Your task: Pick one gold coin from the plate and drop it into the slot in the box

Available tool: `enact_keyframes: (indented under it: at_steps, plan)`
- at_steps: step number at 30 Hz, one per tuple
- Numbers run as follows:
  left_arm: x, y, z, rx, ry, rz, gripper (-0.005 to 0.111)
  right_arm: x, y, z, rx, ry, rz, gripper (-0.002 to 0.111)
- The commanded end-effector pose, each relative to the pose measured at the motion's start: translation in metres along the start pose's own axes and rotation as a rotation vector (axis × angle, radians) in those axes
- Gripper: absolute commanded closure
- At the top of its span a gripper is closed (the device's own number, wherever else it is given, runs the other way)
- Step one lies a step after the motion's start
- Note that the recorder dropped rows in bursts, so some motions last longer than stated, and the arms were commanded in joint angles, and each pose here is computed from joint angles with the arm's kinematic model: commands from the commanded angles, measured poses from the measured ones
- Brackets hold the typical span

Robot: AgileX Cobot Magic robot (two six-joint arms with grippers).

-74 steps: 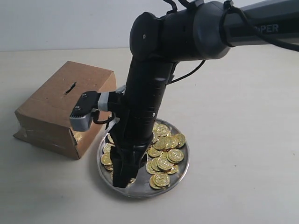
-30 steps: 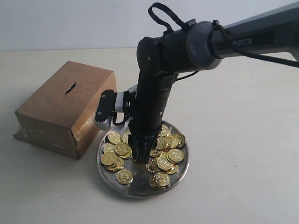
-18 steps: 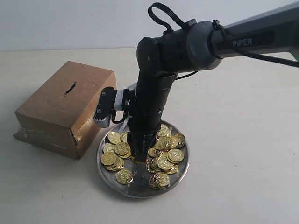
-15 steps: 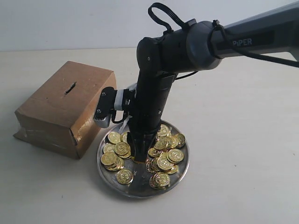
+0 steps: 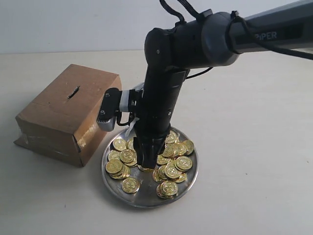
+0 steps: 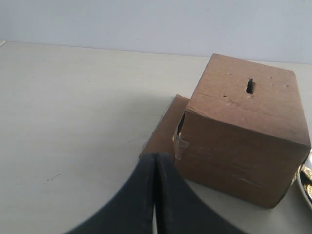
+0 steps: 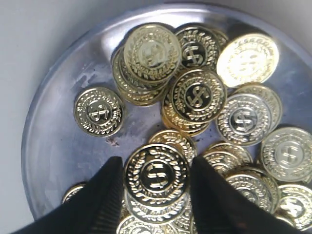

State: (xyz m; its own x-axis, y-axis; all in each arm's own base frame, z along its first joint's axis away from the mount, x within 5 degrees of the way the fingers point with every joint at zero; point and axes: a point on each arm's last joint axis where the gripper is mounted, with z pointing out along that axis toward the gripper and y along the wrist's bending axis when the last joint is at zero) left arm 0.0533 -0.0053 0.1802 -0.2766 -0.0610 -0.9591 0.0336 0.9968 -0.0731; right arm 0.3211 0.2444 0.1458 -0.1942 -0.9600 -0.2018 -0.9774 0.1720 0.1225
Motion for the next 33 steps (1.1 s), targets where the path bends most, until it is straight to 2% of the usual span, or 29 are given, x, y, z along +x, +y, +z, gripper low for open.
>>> enact_keyframes:
  at_steps: [1,4,8,9,10,11,12,13,16,21,23,26,29,30,33]
  plan:
    - [-0.001,0.000,0.000,0.004,-0.015,0.006,0.107,-0.003,0.002,-0.017,0.014,-0.038,-0.006,0.095]
    - [-0.001,0.000,0.000,0.004,-0.015,0.006,0.107,-0.004,0.007,-0.022,-0.026,-0.055,0.012,0.095]
    - [-0.003,0.000,-0.001,0.004,-0.031,0.008,0.107,-0.005,0.010,-0.034,-0.013,-0.075,0.004,0.095]
    - [-0.007,-0.003,-0.001,0.041,-0.072,-0.160,0.107,-0.006,0.012,-0.039,-0.004,-0.086,-0.011,0.095]
    - [-0.011,-0.007,-0.001,0.099,-0.105,-0.395,0.107,-0.006,0.013,-0.043,0.003,-0.093,-0.015,0.095]
    - [-0.014,-0.008,-0.002,0.131,-0.122,-0.509,0.107,-0.007,0.013,-0.047,0.009,-0.099,-0.018,0.095]
    - [-0.016,-0.008,-0.002,0.141,-0.142,-0.558,0.107,-0.007,0.014,-0.047,0.009,-0.100,-0.018,0.095]
    - [-0.020,-0.008,-0.003,0.165,-0.178,-0.696,0.107,-0.007,0.014,-0.050,0.012,-0.108,-0.018,0.095]
    - [-0.022,-0.010,-0.004,0.203,-0.184,-0.817,0.107,-0.007,0.015,-0.051,0.012,-0.108,-0.018,0.095]
    - [-0.026,-0.017,0.001,0.234,-0.062,-0.849,0.107,-0.005,0.017,-0.051,-0.014,-0.087,-0.021,0.095]
    - [-0.032,-0.024,0.010,0.258,0.067,-0.857,0.106,-0.004,0.018,-0.050,-0.022,-0.074,-0.025,0.095]
    - [-0.038,-0.033,0.022,0.322,0.206,-0.836,0.094,-0.004,0.018,-0.050,-0.024,-0.070,-0.026,0.095]
    - [-0.041,-0.042,0.041,0.386,0.369,-0.842,0.068,-0.004,0.018,-0.050,-0.021,-0.072,-0.026,0.095]
    - [-0.043,-0.050,0.050,0.469,0.465,-0.827,0.059,-0.004,0.018,-0.050,-0.021,-0.072,-0.026,0.095]
    - [-0.046,-0.062,0.066,0.618,0.629,-0.823,0.057,-0.004,0.019,-0.053,-0.023,-0.072,-0.028,0.095]
